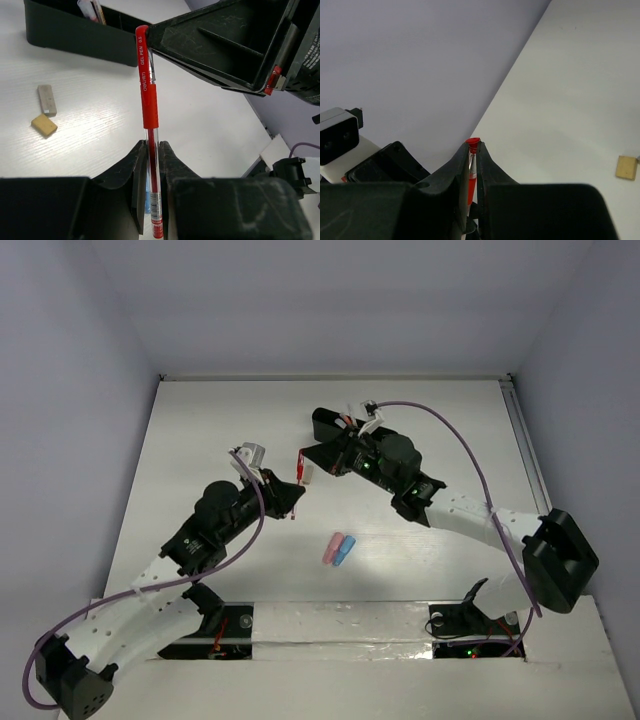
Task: Sort the stationery into containers
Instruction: Close the pen cap on the pen.
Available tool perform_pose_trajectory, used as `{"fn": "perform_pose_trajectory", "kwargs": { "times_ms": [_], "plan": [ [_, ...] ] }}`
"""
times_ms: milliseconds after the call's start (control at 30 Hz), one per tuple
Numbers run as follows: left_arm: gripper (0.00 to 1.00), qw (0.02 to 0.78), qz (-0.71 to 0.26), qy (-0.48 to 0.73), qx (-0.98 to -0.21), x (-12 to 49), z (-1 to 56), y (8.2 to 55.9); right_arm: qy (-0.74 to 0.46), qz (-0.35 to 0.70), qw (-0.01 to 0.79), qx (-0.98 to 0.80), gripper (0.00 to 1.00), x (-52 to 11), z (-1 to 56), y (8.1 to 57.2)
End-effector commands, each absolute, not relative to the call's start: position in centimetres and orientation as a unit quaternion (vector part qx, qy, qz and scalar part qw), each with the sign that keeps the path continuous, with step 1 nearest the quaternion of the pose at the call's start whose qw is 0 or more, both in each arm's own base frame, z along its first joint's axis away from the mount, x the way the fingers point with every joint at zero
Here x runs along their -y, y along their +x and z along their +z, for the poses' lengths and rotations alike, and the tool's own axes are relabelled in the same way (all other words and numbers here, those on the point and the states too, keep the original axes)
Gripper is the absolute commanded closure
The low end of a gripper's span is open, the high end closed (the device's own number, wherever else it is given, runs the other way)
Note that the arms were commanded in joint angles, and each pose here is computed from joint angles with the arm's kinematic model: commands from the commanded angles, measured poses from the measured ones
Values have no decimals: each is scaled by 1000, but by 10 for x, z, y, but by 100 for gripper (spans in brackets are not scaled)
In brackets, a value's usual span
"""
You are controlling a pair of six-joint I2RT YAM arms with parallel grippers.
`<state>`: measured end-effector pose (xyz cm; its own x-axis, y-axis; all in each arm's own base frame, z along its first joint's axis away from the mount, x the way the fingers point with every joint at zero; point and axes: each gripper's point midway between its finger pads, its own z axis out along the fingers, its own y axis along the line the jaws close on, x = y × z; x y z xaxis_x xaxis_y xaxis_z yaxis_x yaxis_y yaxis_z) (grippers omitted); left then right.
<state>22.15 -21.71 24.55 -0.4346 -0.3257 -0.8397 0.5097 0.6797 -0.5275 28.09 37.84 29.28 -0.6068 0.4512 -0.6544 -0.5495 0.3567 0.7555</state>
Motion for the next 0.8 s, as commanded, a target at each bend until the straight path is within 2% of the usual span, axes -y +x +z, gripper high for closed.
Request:
{"fn": "perform_pose_trajectory", "kwargs": {
  "times_ms": [0, 267, 400, 600, 767],
  "plan": [
    [100, 650, -440, 36, -618, 211, 355, 237, -119, 561, 275, -772, 100, -394, 211, 217],
    [100, 675, -420, 22, -606, 198, 376, 239, -129, 564, 271, -769, 100, -393, 216, 212],
    [100, 666, -416, 14, -619, 195, 362, 239, -130, 565, 285, -763, 100, -390, 225, 212],
    [100, 682, -428, 22, -593, 194, 387, 233, -152, 587, 233, -760, 100, -401, 219, 200],
    [100, 668, -432, 24, -605, 199, 373, 234, -141, 561, 291, -762, 100, -392, 235, 215]
  ]
}}
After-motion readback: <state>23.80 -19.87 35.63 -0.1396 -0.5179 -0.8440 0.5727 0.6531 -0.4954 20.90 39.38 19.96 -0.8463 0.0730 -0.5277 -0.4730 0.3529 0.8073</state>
